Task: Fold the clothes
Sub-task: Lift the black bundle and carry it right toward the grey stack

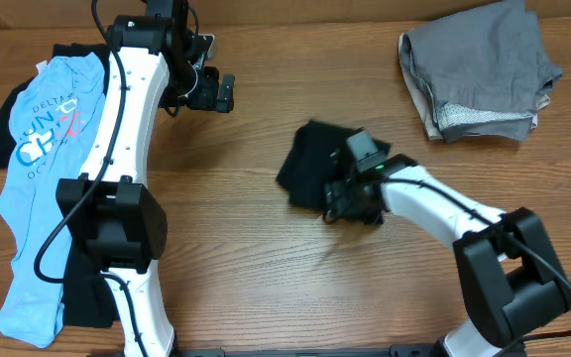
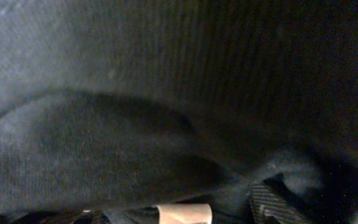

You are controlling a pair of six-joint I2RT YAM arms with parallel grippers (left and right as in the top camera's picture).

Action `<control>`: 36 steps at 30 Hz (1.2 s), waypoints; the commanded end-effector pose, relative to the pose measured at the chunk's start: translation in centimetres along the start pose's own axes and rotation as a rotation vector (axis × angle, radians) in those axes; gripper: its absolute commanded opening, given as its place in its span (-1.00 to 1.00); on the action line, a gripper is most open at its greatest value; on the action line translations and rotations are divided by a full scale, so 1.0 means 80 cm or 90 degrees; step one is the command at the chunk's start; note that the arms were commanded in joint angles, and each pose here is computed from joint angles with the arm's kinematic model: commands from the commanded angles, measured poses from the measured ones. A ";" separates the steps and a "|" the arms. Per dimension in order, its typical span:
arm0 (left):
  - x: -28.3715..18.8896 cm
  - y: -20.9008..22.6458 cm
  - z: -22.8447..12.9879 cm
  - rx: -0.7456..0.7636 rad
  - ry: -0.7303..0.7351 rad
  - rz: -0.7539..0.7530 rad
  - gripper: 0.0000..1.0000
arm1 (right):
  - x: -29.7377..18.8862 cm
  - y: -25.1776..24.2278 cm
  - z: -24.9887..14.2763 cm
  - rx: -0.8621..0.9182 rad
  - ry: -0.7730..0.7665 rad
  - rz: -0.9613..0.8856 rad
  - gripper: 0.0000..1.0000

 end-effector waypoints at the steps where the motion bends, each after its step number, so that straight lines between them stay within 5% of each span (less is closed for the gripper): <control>1: 0.006 0.006 0.000 -0.010 0.006 0.005 1.00 | 0.007 -0.056 0.009 0.029 -0.015 -0.092 0.59; 8: 0.006 0.006 0.001 -0.009 0.004 0.005 1.00 | -0.064 -0.058 0.066 0.065 -0.045 0.018 0.57; 12: 0.006 0.006 0.002 -0.009 0.002 0.005 1.00 | -0.109 -0.038 0.091 -0.019 -0.071 0.027 0.58; 19: 0.006 0.006 0.002 -0.008 0.000 0.005 0.99 | -0.100 -0.014 0.074 -0.068 -0.015 0.008 0.60; 23: 0.006 0.006 0.002 -0.008 0.000 0.005 0.99 | -0.101 -0.024 0.056 0.166 0.024 -0.042 0.61; 24: 0.006 0.006 0.002 -0.008 0.000 0.005 1.00 | -0.102 -0.027 0.043 0.369 0.055 -0.054 0.67; 25: 0.006 0.006 0.003 -0.008 -0.001 0.005 1.00 | -0.102 -0.025 0.039 0.445 0.070 -0.047 0.69; 29: 0.006 0.006 0.004 -0.008 -0.005 0.004 1.00 | -0.100 -0.015 0.046 0.574 0.064 -0.007 0.99; 36: 0.006 0.006 0.004 -0.008 -0.004 0.004 0.99 | -0.085 -0.016 0.058 0.743 0.020 0.014 1.00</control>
Point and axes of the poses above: each gripper's point midway between its finger pads, its own x axis out along the fingers, its own y axis along the line the jaws close on, z = x × y, the point moved 6 cm from there along -x, back along the fingers, and after that the axes turned 8 degrees about -x, right-handed, at the moved point
